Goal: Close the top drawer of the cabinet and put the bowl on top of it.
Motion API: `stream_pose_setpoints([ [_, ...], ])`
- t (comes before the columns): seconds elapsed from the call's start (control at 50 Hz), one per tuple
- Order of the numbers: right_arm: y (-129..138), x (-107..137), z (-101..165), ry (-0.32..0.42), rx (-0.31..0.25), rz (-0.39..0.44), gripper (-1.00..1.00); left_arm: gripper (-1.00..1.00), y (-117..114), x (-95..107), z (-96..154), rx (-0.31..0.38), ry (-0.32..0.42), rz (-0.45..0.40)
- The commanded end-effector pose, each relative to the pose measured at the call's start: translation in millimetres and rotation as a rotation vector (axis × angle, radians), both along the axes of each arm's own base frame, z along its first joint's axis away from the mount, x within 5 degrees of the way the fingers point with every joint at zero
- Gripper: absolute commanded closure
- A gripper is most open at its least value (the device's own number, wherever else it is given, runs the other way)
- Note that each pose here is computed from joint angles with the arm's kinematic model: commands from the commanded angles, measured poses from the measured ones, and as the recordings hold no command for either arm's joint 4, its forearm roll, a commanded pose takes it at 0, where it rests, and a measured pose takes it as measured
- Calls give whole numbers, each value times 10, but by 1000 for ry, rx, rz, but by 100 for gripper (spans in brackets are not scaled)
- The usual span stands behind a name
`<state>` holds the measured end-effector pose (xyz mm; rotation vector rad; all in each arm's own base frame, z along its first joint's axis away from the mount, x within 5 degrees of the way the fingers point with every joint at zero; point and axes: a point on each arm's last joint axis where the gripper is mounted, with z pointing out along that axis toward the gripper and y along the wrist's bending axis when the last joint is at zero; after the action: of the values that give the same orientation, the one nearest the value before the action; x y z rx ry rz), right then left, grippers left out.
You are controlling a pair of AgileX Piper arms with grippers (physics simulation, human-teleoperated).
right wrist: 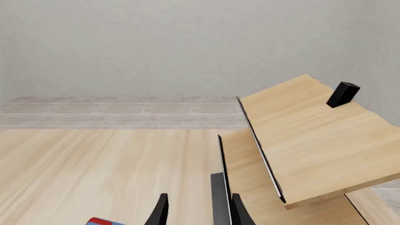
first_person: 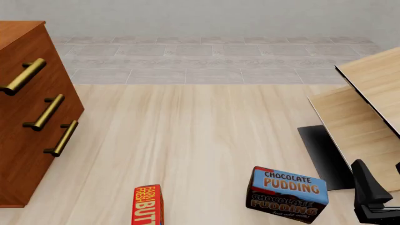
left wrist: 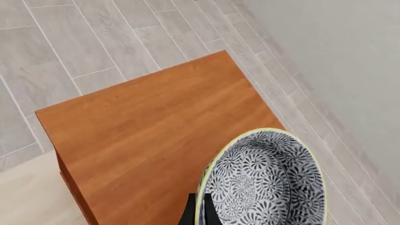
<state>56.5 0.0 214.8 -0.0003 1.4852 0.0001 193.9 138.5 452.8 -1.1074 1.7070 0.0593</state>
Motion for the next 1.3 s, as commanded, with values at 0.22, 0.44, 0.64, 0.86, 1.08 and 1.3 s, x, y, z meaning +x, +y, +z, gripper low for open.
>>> stream_pose_setpoints([
  [0.22, 0, 0, -4, 0, 0, 0, -100, 100, 133, 92, -136, 8, 18, 11],
  [0.44, 0, 0, -4, 0, 0, 0, -100, 100, 228, 136, -170, 33, 44, 11],
  [0.64, 0, 0, -4, 0, 0, 0, -100, -100, 286, 149, -80, 52, 29, 23],
  [0.86, 0, 0, -4, 0, 0, 0, -100, -100, 247, 94, 82, 66, 13, 25],
  [1.08, 0, 0, -4, 0, 0, 0, -100, -100, 120, -76, 337, 95, -12, 26],
  [1.3, 0, 0, -4, 0, 0, 0, -100, -100, -65, -329, 606, 117, -16, 27],
])
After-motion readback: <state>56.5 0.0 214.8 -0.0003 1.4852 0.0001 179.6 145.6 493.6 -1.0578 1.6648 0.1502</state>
